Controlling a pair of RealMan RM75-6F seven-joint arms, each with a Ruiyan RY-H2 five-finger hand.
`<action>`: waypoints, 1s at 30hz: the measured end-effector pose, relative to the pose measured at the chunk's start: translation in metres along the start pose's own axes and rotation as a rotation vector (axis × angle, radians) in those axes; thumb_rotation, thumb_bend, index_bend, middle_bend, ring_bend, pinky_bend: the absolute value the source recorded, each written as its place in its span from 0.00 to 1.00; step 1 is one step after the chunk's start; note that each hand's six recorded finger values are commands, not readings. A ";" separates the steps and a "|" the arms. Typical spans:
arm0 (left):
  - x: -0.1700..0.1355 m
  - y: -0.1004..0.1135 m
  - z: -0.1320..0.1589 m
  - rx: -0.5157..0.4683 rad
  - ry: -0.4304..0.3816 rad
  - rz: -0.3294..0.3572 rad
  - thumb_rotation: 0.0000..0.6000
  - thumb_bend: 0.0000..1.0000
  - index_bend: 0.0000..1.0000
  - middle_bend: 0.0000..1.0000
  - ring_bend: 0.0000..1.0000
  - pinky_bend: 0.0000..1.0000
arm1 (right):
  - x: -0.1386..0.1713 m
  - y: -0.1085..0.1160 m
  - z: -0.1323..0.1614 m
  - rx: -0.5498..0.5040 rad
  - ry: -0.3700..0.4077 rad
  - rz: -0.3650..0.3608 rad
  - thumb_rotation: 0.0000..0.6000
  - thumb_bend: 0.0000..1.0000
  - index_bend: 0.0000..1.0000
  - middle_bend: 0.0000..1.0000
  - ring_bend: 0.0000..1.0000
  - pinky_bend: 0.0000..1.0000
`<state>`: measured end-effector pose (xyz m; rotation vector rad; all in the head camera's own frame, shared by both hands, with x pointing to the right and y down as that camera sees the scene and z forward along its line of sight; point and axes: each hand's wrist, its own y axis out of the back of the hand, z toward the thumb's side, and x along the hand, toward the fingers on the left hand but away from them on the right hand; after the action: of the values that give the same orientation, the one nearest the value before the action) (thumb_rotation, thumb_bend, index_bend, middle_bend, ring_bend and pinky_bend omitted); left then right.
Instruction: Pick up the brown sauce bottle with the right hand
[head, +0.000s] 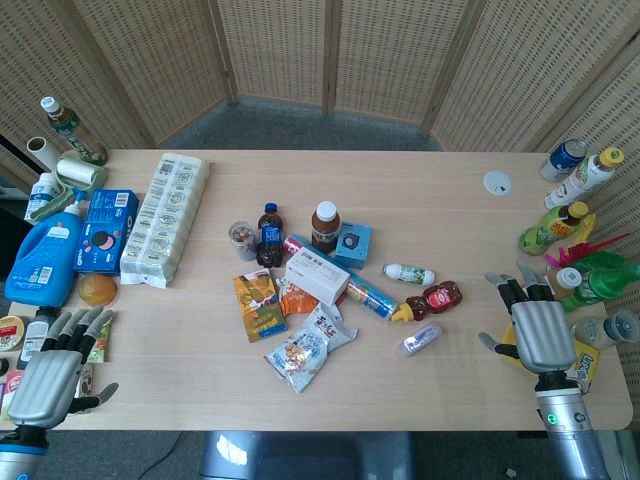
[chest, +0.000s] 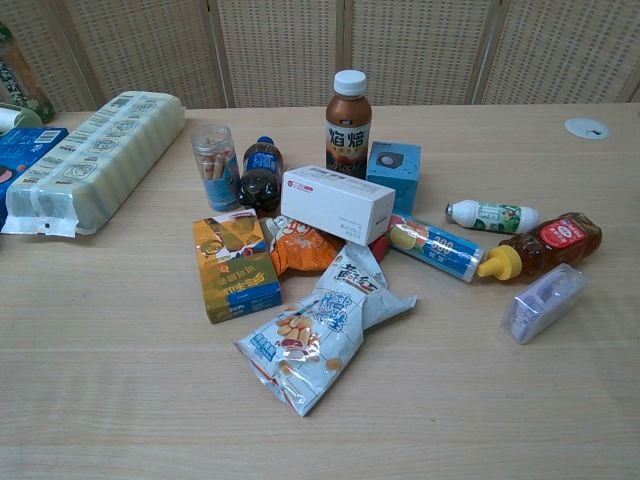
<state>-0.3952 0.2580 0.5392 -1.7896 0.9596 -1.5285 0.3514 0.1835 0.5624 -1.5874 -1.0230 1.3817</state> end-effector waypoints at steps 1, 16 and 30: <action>0.001 -0.001 0.001 -0.001 -0.002 -0.001 1.00 0.22 0.07 0.02 0.00 0.00 | 0.001 0.000 -0.001 -0.001 -0.006 0.000 0.99 0.03 0.20 0.29 0.00 0.15; 0.000 0.000 0.006 -0.003 -0.023 0.004 1.00 0.22 0.07 0.02 0.00 0.00 | -0.003 -0.004 0.001 -0.023 0.025 0.029 0.99 0.02 0.16 0.23 0.00 0.15; 0.005 -0.004 0.010 -0.006 -0.041 -0.016 1.00 0.22 0.07 0.02 0.00 0.00 | -0.054 -0.061 0.027 -0.019 0.151 0.188 1.00 0.03 0.10 0.17 0.00 0.15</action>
<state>-0.3844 0.2555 0.5435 -1.8295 0.9329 -1.4940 0.3152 0.1574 0.6362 -1.8104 -0.8159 1.3540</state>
